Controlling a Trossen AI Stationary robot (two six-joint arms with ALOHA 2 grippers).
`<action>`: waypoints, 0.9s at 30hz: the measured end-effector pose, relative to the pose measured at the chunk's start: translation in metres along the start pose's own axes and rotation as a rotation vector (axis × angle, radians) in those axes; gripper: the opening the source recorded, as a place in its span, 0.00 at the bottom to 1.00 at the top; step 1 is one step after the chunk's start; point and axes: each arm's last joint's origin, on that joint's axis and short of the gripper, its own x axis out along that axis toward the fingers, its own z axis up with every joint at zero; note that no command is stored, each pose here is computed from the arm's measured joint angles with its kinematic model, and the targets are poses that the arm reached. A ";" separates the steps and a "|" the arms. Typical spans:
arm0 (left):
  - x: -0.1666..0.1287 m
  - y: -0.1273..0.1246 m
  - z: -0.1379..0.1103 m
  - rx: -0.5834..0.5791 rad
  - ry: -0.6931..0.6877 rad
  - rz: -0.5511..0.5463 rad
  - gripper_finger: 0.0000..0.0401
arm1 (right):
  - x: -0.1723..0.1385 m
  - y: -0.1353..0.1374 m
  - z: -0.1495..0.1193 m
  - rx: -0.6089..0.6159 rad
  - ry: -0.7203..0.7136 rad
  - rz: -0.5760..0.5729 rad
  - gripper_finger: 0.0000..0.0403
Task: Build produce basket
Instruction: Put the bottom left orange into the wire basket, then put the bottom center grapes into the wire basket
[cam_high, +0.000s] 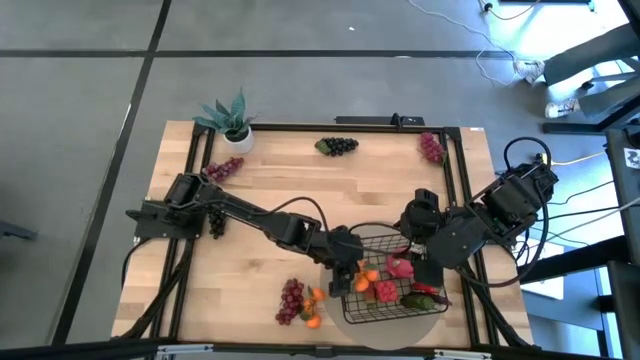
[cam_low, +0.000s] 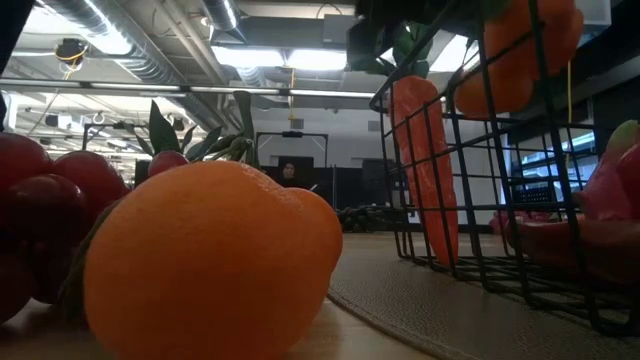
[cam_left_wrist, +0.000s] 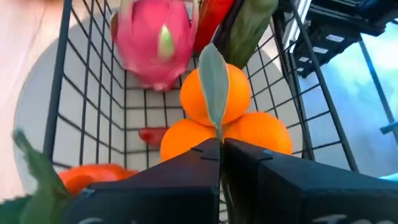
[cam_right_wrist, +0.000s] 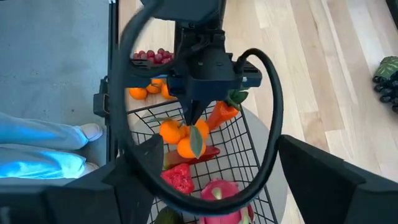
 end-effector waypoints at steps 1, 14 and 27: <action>0.000 0.000 -0.001 -0.004 0.008 0.004 0.00 | 0.000 0.000 0.000 -0.001 -0.001 0.001 0.74; 0.000 0.003 0.000 -0.015 0.003 0.020 0.04 | 0.000 0.000 0.000 -0.002 -0.001 0.002 0.74; 0.000 0.004 0.001 0.016 0.002 0.022 0.15 | 0.000 0.000 0.000 -0.004 0.001 0.002 0.74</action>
